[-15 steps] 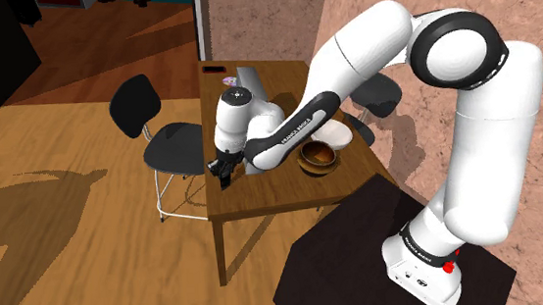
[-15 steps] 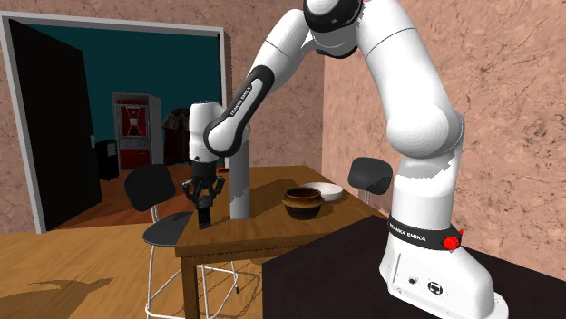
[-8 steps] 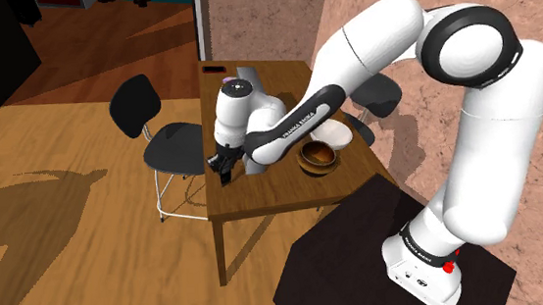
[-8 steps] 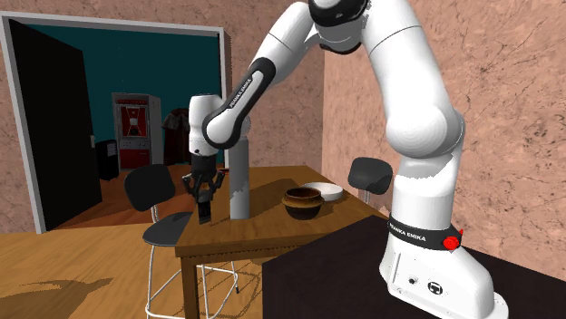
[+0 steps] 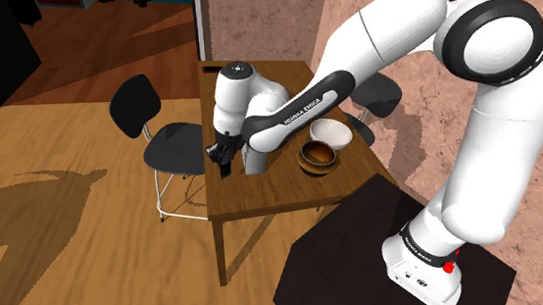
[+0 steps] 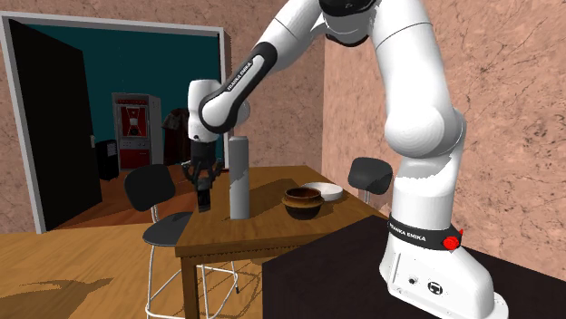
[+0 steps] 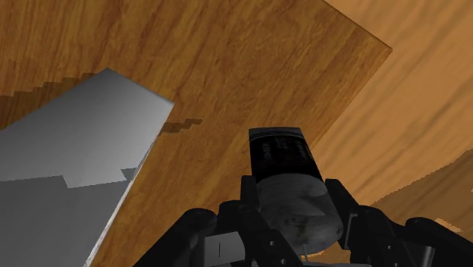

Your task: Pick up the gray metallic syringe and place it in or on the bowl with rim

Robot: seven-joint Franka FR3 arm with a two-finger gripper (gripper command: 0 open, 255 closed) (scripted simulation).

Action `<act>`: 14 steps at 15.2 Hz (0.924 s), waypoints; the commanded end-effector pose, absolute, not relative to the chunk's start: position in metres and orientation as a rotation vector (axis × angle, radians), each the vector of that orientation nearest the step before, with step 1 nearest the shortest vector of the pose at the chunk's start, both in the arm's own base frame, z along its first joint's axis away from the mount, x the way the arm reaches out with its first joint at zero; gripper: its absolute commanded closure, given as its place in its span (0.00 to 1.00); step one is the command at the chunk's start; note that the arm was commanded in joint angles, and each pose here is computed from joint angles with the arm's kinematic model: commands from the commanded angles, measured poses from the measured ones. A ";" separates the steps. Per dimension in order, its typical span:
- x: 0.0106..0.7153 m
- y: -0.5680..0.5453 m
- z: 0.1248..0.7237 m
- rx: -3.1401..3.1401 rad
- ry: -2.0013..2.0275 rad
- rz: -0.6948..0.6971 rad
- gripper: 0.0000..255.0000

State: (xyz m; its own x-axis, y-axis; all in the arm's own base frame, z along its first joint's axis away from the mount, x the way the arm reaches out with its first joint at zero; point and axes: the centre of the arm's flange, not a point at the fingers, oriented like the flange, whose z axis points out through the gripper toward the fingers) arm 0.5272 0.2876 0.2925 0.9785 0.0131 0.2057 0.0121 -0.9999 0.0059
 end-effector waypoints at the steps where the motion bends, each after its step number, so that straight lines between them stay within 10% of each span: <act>1: 0.527 0.288 0.303 3.120 0.020 0.324 1.00; 14: 0.527 0.288 0.371 3.120 0.020 0.324 1.00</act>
